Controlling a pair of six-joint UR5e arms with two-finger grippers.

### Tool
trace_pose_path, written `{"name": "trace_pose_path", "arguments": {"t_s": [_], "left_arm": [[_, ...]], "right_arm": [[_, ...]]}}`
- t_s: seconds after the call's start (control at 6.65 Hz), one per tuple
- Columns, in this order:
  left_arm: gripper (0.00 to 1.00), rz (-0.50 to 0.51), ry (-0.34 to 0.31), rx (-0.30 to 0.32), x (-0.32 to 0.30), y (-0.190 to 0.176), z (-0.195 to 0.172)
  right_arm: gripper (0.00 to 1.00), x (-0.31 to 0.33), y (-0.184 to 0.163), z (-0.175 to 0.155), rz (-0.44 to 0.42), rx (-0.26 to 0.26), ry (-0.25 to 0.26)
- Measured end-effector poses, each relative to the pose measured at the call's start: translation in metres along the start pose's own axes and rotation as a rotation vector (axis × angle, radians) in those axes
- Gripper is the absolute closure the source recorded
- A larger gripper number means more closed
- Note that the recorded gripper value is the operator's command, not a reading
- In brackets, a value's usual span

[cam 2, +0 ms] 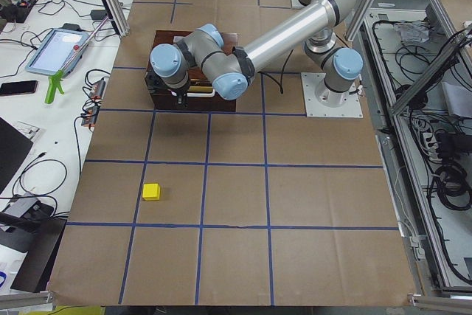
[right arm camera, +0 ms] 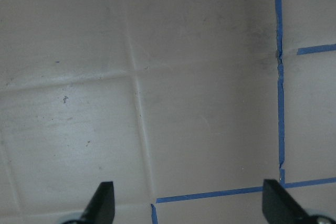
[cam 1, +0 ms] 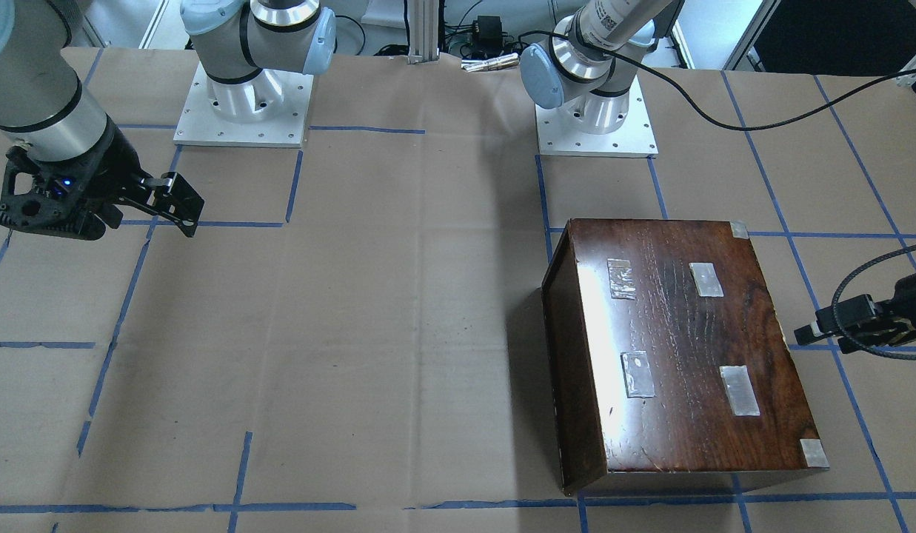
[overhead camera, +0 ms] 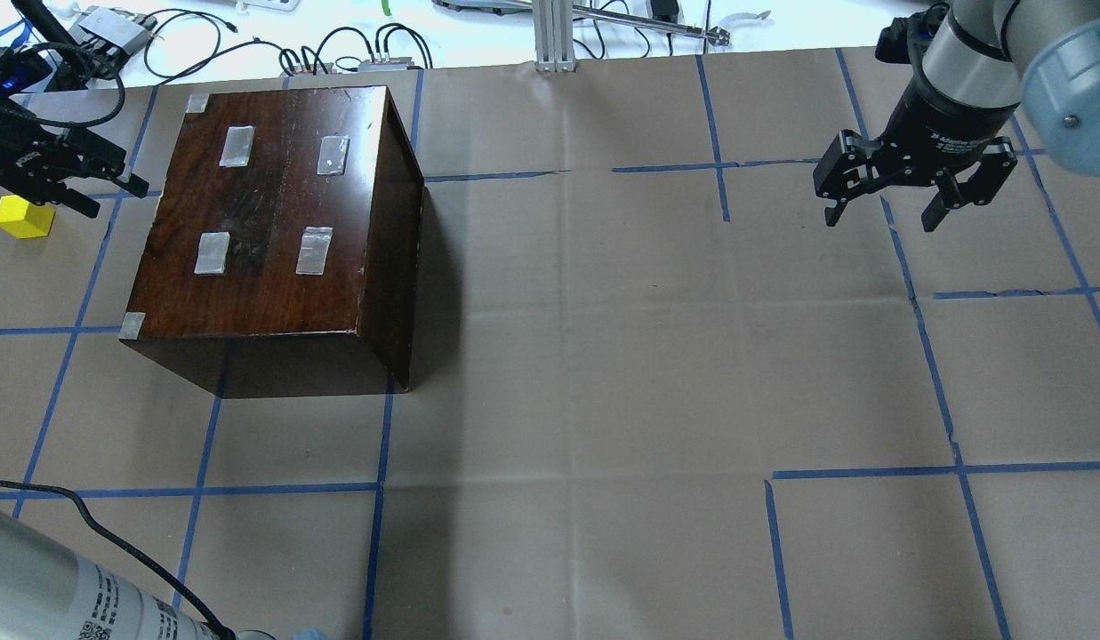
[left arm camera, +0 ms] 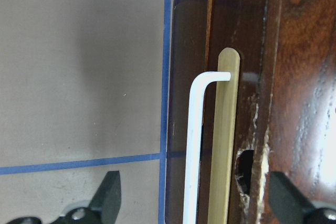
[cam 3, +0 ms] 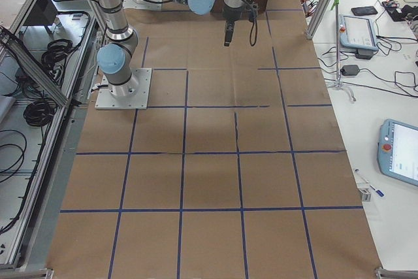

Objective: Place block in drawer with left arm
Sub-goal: 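Lower the left gripper and hook the white drawer handle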

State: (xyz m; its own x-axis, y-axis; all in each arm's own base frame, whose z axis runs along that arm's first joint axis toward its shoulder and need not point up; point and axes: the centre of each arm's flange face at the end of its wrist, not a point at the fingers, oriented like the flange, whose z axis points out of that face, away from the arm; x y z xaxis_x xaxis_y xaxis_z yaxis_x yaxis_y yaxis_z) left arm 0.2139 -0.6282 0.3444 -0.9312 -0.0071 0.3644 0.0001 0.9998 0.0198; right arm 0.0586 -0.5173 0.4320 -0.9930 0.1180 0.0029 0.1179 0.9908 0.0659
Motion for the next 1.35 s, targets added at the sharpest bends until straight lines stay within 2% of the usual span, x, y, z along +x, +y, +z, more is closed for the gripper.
{"name": "trace_pose_path", "arguments": {"t_s": [0.3,1.35], "left_arm": [[0.02,0.004,0.017,-0.03,-0.005,0.004,0.022],[0.02,0.004,0.033,-0.062,-0.02,0.002,0.05]], "right_arm": [[0.0,0.0,0.0,0.0,0.0,0.0,0.0],[0.0,0.0,0.0,-0.001,0.0,0.001,-0.001]]}}
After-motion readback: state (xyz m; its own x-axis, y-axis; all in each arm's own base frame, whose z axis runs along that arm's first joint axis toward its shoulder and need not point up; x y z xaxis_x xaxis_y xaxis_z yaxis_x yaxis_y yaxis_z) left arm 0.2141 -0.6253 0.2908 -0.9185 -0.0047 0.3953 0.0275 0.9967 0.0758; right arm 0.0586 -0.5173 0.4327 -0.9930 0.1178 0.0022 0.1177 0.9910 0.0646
